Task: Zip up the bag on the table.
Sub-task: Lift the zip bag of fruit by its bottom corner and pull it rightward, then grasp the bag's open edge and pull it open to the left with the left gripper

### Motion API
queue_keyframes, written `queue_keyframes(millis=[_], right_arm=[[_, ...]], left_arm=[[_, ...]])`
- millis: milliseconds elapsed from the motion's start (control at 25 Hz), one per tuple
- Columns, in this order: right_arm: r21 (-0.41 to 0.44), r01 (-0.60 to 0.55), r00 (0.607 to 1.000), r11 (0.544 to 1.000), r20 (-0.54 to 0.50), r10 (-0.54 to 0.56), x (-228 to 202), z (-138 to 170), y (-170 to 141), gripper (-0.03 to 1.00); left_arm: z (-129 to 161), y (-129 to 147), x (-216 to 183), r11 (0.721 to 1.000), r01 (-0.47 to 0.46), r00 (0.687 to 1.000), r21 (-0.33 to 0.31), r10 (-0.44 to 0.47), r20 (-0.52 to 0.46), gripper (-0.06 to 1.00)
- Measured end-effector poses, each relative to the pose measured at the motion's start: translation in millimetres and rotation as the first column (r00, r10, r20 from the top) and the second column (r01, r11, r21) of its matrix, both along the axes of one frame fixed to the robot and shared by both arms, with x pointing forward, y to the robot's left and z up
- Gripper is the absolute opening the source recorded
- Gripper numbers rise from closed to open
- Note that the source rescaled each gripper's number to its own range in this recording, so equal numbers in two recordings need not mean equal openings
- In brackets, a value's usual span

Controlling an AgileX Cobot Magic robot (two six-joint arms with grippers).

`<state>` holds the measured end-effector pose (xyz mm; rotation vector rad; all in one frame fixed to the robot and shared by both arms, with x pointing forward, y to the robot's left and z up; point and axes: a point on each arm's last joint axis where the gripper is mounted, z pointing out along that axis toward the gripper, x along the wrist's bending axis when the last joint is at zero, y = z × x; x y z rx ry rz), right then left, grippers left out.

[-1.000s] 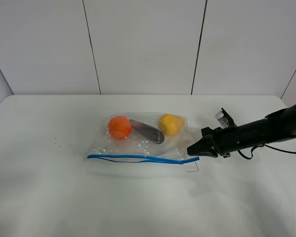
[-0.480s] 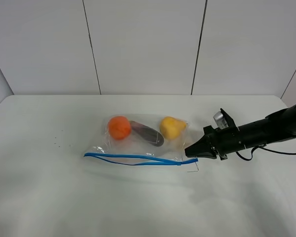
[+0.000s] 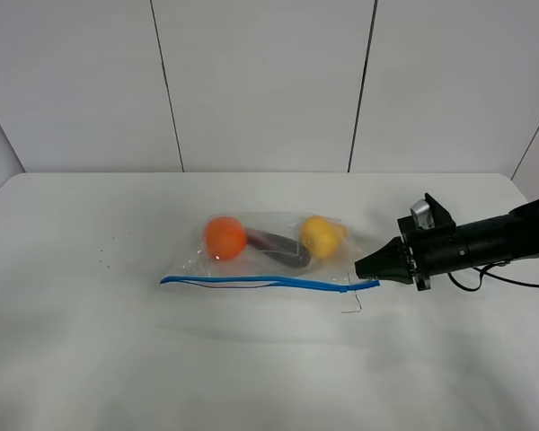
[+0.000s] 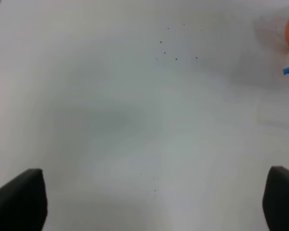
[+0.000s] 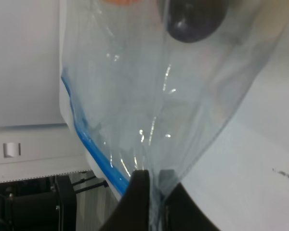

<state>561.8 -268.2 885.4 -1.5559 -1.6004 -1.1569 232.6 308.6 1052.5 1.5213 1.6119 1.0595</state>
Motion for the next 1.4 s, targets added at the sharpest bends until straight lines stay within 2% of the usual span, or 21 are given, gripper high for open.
queue_keyframes(millis=[480,1120,1240,1400], right_arm=[[-0.021,0.013,0.997,1.000,0.079,-0.011,-3.2,46.3,0.2,0.00],[-0.024,0.010,0.997,1.000,0.073,-0.009,-3.9,47.2,0.2,0.00],[-0.024,0.010,0.997,1.000,0.073,-0.009,-3.9,47.2,0.2,0.00],[-0.023,0.012,0.997,1.000,0.070,-0.010,-3.9,47.2,0.2,0.00]], left_arm=[[-0.1,0.0,0.0,1.000,0.000,1.000,0.000,0.000,0.000,1.00],[0.8,0.3,0.0,1.000,-0.001,1.000,0.005,0.001,0.006,1.00],[20.0,-2.4,4.2,0.999,0.037,0.997,0.018,-0.038,0.063,1.00],[80.9,-12.2,30.2,0.987,0.160,0.980,0.025,-0.162,0.118,1.00]])
